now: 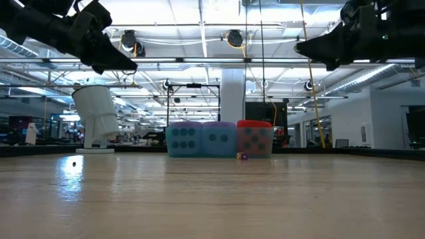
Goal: Pick & Place Dice
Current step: Put the small green dice into the green container
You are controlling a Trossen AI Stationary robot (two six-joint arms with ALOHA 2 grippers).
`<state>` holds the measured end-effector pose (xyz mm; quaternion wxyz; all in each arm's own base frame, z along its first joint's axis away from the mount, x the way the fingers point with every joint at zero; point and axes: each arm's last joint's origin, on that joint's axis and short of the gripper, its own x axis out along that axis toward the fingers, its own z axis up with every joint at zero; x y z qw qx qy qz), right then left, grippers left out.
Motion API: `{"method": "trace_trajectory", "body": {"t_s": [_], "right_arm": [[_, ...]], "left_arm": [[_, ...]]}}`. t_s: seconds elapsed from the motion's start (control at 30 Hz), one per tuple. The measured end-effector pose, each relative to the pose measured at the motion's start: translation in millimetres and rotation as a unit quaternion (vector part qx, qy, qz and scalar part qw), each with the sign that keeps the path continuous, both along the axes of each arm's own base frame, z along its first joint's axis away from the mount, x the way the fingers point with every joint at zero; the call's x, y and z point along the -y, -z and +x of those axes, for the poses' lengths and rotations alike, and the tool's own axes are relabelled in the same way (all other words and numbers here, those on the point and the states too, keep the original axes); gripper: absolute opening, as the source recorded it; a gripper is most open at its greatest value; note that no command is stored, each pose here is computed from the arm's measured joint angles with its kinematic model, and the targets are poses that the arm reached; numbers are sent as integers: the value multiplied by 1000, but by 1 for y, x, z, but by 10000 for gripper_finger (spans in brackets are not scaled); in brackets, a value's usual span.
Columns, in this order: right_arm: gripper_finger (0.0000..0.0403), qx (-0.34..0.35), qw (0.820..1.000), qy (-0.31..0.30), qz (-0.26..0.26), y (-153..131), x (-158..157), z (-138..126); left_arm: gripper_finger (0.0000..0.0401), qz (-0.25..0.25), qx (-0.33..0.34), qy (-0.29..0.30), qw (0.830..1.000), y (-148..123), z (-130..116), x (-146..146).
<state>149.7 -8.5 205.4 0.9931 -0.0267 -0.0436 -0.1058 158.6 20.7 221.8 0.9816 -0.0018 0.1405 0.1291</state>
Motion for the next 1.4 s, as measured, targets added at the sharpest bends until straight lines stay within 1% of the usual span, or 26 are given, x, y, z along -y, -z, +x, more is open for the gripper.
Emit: {"method": "trace_trajectory", "body": {"t_s": [0.1, 0.23, 0.37, 0.47, 0.57, 0.67, 0.8, 0.9, 1.03, 1.1, 1.3, 1.4], "right_arm": [[51, 6, 1000, 3, -17, 1, 1, 8], [51, -14, 1000, 16, -12, -4, 6, 27], [51, -46, 998, 32, -3, -10, 15, 52], [51, -86, 995, 56, 5, -18, 28, 74], [51, -143, 985, 92, 15, -31, 49, 93], [51, -191, 972, 131, 37, -47, 75, 108], [51, -256, 947, 183, 64, -57, 113, 119], [51, -299, 930, 203, 69, -52, 140, 122], [51, -351, 920, 171, 46, -32, 168, 124], [51, -367, 916, 159, 41, -21, 176, 125], [51, -404, 898, 171, 39, 5, 194, 125], [51, -405, 895, 181, 42, 13, 203, 125]], "left_arm": [[15, 2, 4, 0, 1000, -1, 0, 0], [15, 4, 4, 1, 1000, -1, 0, 0], [15, 2, 4, 1, 1000, -1, 0, 0], [15, 2, 4, 1, 1000, -1, 0, 0], [15, 2, 4, 1, 1000, -1, 0, 0], [15, 2, 4, 0, 1000, -1, 0, 0], [15, 2, 4, 1, 1000, -1, 0, 0], [15, 2, 4, 1, 1000, -1, 0, 0], [15, 2, 3, 1, 1000, -1, 0, 0], [15, 4, 3, 1, 1000, -1, 0, 0], [15, 5, 3, 1, 1000, -1, 0, 0], [15, 7, 3, 2, 1000, -1, 0, 0]]}}
